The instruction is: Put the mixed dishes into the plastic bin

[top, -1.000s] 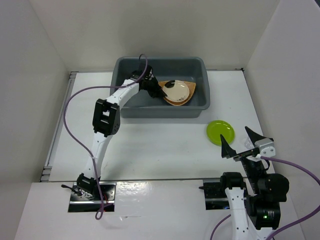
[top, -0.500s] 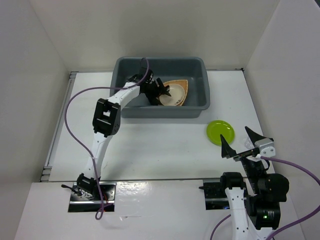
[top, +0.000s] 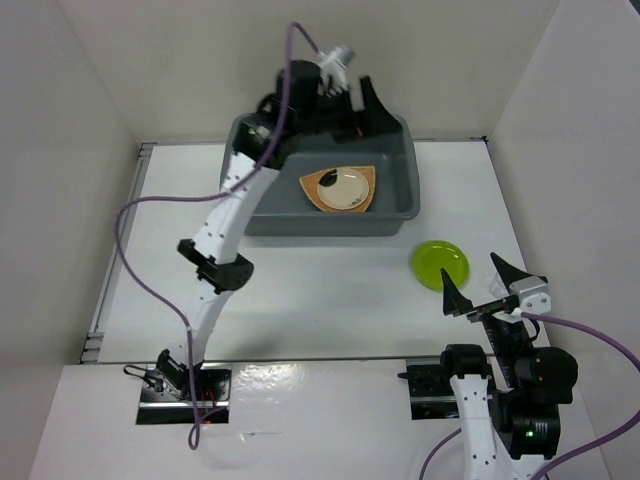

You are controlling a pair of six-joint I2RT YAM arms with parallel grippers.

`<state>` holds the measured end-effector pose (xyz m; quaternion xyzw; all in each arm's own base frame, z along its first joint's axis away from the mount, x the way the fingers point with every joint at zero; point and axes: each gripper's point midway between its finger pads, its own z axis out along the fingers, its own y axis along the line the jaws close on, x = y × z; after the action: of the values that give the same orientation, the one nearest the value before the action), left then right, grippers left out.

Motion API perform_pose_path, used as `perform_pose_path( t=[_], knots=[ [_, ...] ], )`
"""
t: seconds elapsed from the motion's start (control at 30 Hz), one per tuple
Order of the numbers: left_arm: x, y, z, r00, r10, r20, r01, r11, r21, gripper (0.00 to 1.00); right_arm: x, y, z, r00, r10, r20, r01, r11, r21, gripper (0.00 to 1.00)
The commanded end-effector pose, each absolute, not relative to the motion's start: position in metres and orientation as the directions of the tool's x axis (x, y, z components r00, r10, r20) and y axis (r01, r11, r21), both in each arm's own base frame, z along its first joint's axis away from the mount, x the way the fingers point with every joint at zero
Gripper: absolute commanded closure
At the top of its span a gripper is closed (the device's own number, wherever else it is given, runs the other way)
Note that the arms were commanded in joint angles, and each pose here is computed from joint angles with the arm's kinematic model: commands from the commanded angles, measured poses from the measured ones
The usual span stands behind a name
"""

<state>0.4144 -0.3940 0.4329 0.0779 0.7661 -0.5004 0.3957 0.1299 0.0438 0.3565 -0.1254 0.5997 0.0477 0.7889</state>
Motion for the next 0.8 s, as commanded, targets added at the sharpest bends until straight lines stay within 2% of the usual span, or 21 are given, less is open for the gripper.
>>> perform_pose_path(
  t=[0.0,0.03,0.13,0.23,0.4,0.53,0.77],
  knots=[
    [0.339,-0.458,0.279,-0.87,0.126,-0.476,0.455,0.577,-0.678,0.03,0.117,0.043,0.37,0.353,-0.075,-0.933,-0.202,0.967,-0.154,0.01],
    [0.334,-0.465,0.242,-0.893,0.178,-0.413,0.428,0.614,-0.663,0.03,0.117,0.043,0.37,0.353,-0.075,-0.933,-0.202,0.967,-0.154,0.01],
    [0.305,-0.482,0.195,-0.899,0.278,-0.338,0.436,0.643,-0.63,0.03,0.117,0.043,0.37,0.353,-0.075,-0.933,-0.202,0.967,-0.154,0.01],
    [0.279,-0.501,0.175,-0.891,0.359,-0.276,0.446,0.587,-0.676,0.03,0.115,0.043,0.371,0.361,-0.076,-0.929,-0.201,0.967,-0.157,0.01],
    [0.281,-0.497,0.13,-0.898,0.384,-0.214,0.426,0.645,-0.634,0.03,0.115,0.043,0.371,0.361,-0.076,-0.929,-0.201,0.967,-0.157,0.01],
    [0.277,-0.501,0.105,-0.897,0.41,-0.165,0.412,0.638,-0.65,0.03,0.112,0.043,0.371,0.37,-0.076,-0.926,-0.199,0.967,-0.159,0.01],
    [0.267,-0.509,0.081,-0.876,0.455,-0.158,0.44,0.623,-0.647,0.03,0.112,0.043,0.371,0.37,-0.076,-0.926,-0.199,0.967,-0.159,0.01]
  ],
)
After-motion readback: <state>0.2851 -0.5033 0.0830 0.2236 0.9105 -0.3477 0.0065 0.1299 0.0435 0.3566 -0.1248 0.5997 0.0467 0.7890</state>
